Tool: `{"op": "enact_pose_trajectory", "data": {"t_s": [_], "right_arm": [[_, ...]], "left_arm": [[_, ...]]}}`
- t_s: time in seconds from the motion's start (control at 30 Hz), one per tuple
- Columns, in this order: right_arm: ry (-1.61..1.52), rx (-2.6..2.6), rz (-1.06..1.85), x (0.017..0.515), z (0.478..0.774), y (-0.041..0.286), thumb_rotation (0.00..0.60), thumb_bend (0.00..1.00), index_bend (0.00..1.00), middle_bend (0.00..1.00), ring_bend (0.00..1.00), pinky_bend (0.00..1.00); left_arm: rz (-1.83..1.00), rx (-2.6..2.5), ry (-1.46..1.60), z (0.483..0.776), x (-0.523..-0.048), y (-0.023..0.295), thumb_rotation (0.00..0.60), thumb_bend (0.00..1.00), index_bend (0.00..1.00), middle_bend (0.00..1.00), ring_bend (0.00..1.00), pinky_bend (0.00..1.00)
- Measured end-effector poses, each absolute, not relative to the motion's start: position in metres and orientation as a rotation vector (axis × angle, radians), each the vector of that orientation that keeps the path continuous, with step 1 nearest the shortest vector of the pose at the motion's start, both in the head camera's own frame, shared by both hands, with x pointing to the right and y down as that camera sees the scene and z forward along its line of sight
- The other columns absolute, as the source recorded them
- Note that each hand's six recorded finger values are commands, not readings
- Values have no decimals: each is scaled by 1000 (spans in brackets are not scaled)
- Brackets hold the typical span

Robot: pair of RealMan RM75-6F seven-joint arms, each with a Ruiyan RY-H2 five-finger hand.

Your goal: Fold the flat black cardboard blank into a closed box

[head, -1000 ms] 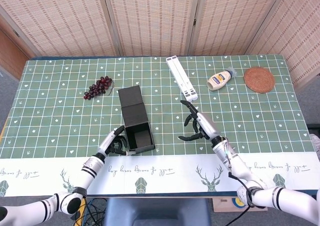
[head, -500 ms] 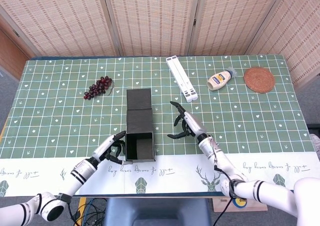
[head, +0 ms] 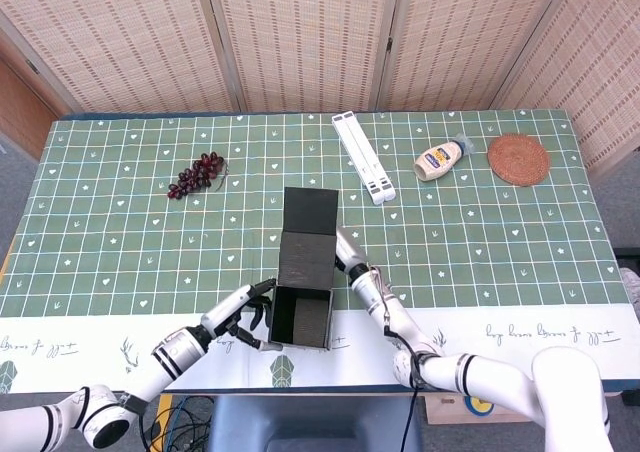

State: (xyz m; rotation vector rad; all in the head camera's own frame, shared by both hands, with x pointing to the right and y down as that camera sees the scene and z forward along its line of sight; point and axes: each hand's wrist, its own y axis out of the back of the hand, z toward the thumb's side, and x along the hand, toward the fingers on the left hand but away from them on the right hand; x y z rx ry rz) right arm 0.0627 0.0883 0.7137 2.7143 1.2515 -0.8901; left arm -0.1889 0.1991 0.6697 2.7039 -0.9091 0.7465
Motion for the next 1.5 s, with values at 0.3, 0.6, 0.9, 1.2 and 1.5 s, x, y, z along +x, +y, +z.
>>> {"op": "enact_pose_trajectory", "data": {"t_s": [0.3,0.6,0.9,1.2,1.5], "right_arm": [[1232,2713,-723,46,685,80,600,0,0,75,496,692],[1048,2874,-803,42,668,93,600,0,0,205,496,685],[941,3181,-1061,37,665,95,600,0,0,237,496,685],[861,3428,-1355,20,670,95,600,0,0,244,497,685],[826,3519,-1477,14,674,101,600,0,0,242,497,685]], "left_arm": [[882,2691,-915,695,-187,191,600,30,312,316,572,719],[1006,2631,-1060,716,-197,172,600,30,304,316,570,705],[1105,2470,-1262,731,-215,162,600,30,270,312,567,705],[1170,2410,-1315,731,-225,162,600,30,0,75,479,702],[1260,2524,-1236,718,-243,161,600,29,0,0,409,646]]}}
